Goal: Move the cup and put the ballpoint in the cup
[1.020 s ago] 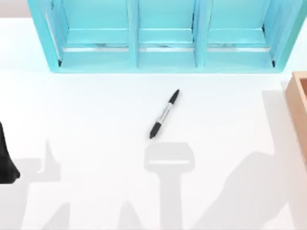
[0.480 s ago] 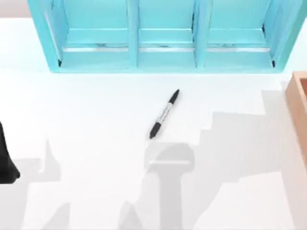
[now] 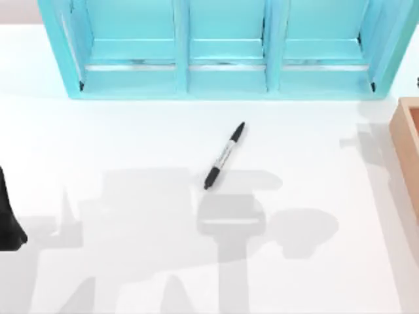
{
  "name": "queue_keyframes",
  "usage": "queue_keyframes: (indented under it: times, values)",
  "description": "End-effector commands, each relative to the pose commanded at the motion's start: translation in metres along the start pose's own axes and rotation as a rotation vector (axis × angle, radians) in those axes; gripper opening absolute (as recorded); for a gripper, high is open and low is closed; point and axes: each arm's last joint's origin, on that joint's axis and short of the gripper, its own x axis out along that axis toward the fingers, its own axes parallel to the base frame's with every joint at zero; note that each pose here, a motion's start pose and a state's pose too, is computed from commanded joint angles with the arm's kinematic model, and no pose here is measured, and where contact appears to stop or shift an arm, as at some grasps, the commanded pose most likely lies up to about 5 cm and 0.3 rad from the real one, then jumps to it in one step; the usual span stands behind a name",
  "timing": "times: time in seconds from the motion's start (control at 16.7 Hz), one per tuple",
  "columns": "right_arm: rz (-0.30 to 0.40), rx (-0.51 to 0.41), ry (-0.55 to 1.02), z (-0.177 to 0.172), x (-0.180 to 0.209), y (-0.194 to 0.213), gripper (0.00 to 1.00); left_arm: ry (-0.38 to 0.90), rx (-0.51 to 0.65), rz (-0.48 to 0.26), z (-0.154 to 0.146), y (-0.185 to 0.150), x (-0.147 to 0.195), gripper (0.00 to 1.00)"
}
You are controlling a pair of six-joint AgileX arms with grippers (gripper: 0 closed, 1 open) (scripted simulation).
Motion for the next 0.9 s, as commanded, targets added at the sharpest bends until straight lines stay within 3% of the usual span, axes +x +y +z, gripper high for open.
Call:
queue_keyframes:
  times: [0.42,0.9]
  values:
    - [0.001,0.014,0.0,0.011,0.008,0.009,0.0,0.0,0.0,0.0,0.0,0.0,0.0,1.0]
    - [-0.003,0.003,0.003,0.067,0.084,0.119,0.0,0.0,0.0,0.0,0.0,0.0,0.0,1.0]
